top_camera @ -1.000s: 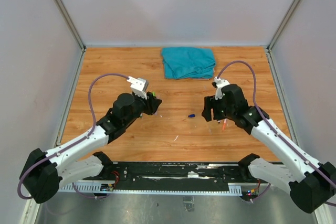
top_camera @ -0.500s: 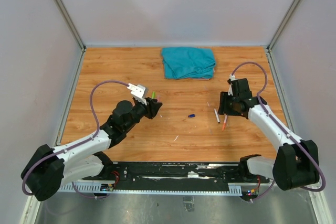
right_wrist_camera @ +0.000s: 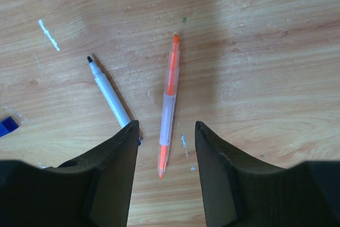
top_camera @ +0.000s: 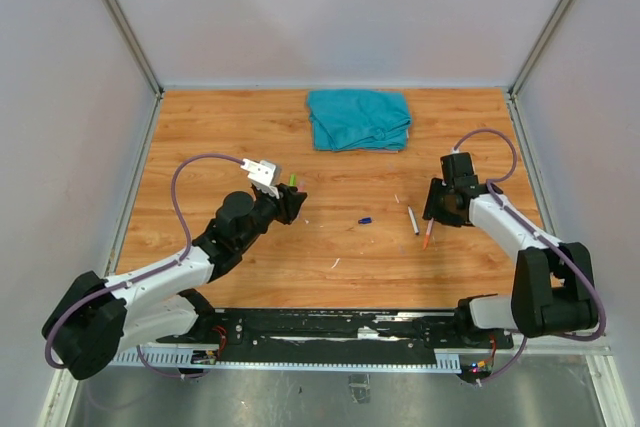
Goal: Insert the pens into the pen caps
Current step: Pick up the pen from the center of the board.
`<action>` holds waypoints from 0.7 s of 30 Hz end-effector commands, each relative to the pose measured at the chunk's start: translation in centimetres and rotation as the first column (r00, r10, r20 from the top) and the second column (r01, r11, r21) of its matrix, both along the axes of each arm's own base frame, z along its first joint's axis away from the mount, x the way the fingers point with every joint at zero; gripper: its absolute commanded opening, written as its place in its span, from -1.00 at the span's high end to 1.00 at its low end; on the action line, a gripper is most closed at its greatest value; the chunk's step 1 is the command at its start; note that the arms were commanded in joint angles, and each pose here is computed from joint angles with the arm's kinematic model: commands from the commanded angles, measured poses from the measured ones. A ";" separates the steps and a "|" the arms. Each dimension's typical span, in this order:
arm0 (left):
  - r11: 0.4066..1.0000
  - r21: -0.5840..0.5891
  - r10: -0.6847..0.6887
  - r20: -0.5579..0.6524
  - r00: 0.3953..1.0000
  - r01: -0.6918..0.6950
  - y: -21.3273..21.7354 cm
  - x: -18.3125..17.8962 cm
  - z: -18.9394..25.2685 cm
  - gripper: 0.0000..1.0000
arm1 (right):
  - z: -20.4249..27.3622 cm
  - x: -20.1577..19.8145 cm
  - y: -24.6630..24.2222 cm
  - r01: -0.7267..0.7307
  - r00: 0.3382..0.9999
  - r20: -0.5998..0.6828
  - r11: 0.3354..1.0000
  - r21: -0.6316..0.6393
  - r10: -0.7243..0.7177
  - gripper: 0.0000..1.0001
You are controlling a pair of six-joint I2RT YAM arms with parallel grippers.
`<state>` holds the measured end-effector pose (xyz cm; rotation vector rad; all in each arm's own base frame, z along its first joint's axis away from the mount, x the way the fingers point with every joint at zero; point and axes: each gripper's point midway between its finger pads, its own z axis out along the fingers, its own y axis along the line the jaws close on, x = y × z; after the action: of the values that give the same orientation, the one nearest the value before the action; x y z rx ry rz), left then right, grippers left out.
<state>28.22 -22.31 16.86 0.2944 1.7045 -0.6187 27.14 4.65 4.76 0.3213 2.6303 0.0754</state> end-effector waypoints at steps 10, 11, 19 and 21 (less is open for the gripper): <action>0.999 0.008 0.043 0.000 0.999 -0.043 0.4 0.8 -0.2 0.24 | -2.8 0.1 -1.0 0.057 0.996 -0.069 0.998 -0.022 -0.058 0.17; 0.999 0.009 0.041 -0.002 0.999 -0.041 0.4 0.8 -0.2 0.24 | -3.0 0.0 -1.0 0.054 0.995 -0.077 0.998 -0.023 -0.056 0.17; 0.999 0.017 0.041 -0.009 0.999 -0.041 0.3 0.9 -0.4 0.24 | -4.2 -0.7 -1.0 0.050 0.991 -0.123 0.998 -0.026 -0.053 0.33; 0.999 0.018 0.042 -0.011 0.999 -0.041 0.3 1.0 -0.4 0.24 | -4.4 -0.8 -1.0 0.047 0.990 -0.129 0.999 -0.024 -0.050 0.42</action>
<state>28.51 -22.08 15.46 0.2890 1.7473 -0.5863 27.30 4.35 1.67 0.3632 2.7051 0.0375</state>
